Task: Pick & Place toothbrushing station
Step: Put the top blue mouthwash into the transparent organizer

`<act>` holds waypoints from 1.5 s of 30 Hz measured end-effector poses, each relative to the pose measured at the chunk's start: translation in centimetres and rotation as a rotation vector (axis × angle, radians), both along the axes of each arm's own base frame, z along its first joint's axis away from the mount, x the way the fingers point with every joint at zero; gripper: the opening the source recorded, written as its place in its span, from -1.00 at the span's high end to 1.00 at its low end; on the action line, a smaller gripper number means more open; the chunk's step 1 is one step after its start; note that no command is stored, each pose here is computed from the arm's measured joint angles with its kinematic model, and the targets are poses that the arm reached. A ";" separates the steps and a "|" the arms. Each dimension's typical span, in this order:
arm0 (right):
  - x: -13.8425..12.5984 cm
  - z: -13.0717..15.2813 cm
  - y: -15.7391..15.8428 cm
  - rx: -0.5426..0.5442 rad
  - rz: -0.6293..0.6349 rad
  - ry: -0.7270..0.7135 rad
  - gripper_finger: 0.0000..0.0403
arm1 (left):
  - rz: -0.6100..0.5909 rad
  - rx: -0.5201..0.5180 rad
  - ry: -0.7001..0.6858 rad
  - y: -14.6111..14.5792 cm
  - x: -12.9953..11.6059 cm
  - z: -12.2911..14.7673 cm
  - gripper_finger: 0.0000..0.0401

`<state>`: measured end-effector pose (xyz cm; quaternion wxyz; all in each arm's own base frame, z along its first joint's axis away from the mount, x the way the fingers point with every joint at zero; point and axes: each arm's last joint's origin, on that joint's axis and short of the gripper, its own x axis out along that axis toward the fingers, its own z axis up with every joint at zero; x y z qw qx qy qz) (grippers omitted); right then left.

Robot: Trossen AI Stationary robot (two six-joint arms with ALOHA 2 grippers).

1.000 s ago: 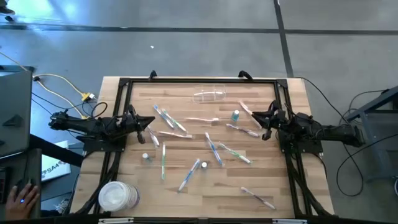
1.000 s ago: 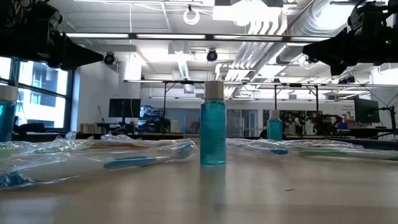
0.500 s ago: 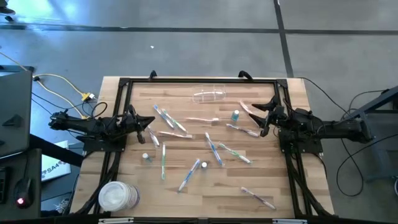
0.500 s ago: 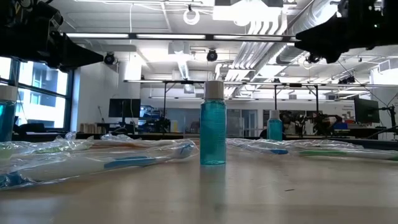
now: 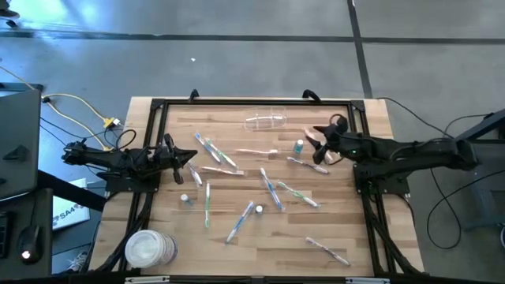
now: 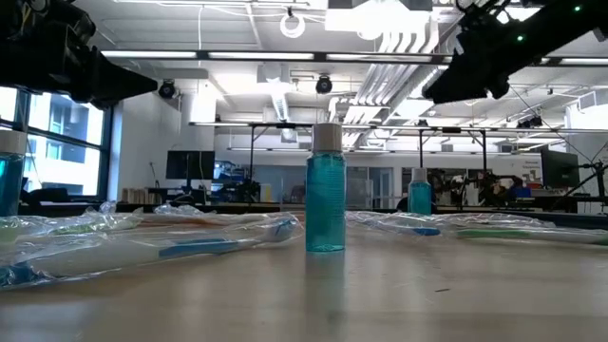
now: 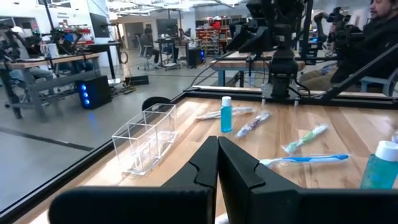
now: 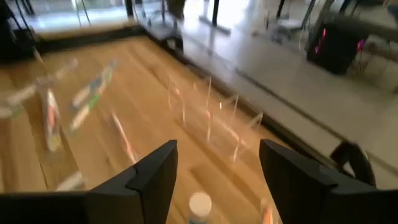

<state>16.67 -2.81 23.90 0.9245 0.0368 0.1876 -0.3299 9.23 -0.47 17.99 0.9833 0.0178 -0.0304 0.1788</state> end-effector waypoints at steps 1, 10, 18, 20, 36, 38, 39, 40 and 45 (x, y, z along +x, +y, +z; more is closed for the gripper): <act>0.3 0.0 0.0 0.011 -0.006 0.018 -0.09 | 0.001 0.011 0.001 0.0 0.0 0.0 0.96; 2.5 -0.9 -0.2 0.074 -0.041 0.098 -0.09 | -0.021 0.016 -0.067 0.0 -0.1 0.7 0.96; 3.1 -1.8 -0.2 0.128 -0.076 0.106 -0.09 | -0.057 0.020 -0.074 -0.1 0.0 0.8 0.60; 3.1 -1.8 -0.3 0.128 -0.077 0.098 -0.09 | -0.067 0.012 -0.078 -0.2 0.0 0.8 0.41; 2.1 -2.5 -2.5 0.320 -0.231 0.076 -0.09 | -0.065 -0.006 -0.075 -0.2 0.0 0.7 -0.19; 1.8 -2.7 -2.9 0.375 -0.257 0.066 -0.09 | -0.065 -0.006 -0.074 -0.2 0.0 0.7 -0.19; 1.8 -2.8 -3.0 0.401 -0.257 0.061 -0.09 | -0.065 -0.006 -0.074 -0.2 0.0 0.7 -0.19; 1.8 -2.8 -3.1 0.424 -0.252 0.054 -0.09 | -0.064 -0.006 -0.074 -0.2 0.0 0.7 -0.19; 2.1 -3.2 -3.2 0.456 -0.234 0.069 -0.09 | -0.064 -0.007 -0.075 -0.2 0.0 0.7 -0.19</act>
